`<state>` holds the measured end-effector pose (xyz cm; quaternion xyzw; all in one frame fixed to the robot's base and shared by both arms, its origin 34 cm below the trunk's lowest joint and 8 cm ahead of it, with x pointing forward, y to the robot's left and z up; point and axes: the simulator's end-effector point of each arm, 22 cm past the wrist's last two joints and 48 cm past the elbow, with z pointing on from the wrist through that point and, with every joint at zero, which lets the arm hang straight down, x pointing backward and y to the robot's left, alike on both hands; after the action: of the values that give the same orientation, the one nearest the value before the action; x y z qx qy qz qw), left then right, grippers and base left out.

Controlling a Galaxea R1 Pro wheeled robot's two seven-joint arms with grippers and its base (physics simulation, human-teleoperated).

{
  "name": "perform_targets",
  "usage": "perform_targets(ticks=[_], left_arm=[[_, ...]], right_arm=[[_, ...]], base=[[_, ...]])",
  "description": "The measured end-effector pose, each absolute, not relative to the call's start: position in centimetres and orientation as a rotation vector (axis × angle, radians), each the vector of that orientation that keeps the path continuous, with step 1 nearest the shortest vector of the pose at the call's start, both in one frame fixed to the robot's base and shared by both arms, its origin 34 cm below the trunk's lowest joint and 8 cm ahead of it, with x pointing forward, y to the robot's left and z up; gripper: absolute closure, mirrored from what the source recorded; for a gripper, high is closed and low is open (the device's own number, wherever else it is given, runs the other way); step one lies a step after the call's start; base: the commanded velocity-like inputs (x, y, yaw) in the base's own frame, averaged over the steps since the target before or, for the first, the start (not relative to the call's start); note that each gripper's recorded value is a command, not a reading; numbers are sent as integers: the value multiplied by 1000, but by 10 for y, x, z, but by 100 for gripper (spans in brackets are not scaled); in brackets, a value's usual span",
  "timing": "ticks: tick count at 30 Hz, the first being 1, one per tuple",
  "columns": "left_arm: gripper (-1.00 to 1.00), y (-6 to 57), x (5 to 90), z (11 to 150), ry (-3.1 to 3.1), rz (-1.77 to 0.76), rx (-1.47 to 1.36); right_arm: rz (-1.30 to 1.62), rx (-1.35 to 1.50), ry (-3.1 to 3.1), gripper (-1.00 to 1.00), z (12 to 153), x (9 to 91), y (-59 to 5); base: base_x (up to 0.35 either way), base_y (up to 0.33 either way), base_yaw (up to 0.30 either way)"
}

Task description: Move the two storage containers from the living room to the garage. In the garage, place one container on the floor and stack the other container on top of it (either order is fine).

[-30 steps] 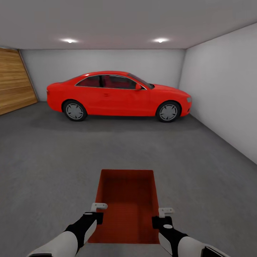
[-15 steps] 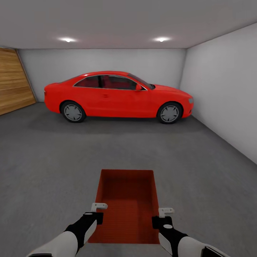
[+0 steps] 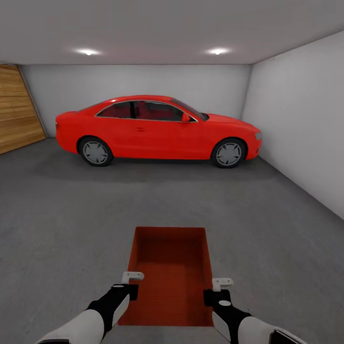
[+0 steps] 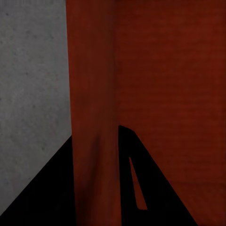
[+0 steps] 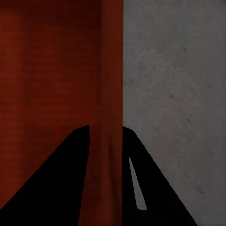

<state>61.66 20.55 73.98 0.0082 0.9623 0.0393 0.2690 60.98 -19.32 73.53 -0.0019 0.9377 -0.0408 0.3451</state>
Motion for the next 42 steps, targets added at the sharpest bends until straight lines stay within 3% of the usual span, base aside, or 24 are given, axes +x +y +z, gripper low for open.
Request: perform_targets(ticks=[42], left_arm=[[100, 206, 616, 740, 2595, 105, 22]], right_arm=[[-106, -5, 2435, 100, 735, 610, -193]], base=[[321, 0, 0]])
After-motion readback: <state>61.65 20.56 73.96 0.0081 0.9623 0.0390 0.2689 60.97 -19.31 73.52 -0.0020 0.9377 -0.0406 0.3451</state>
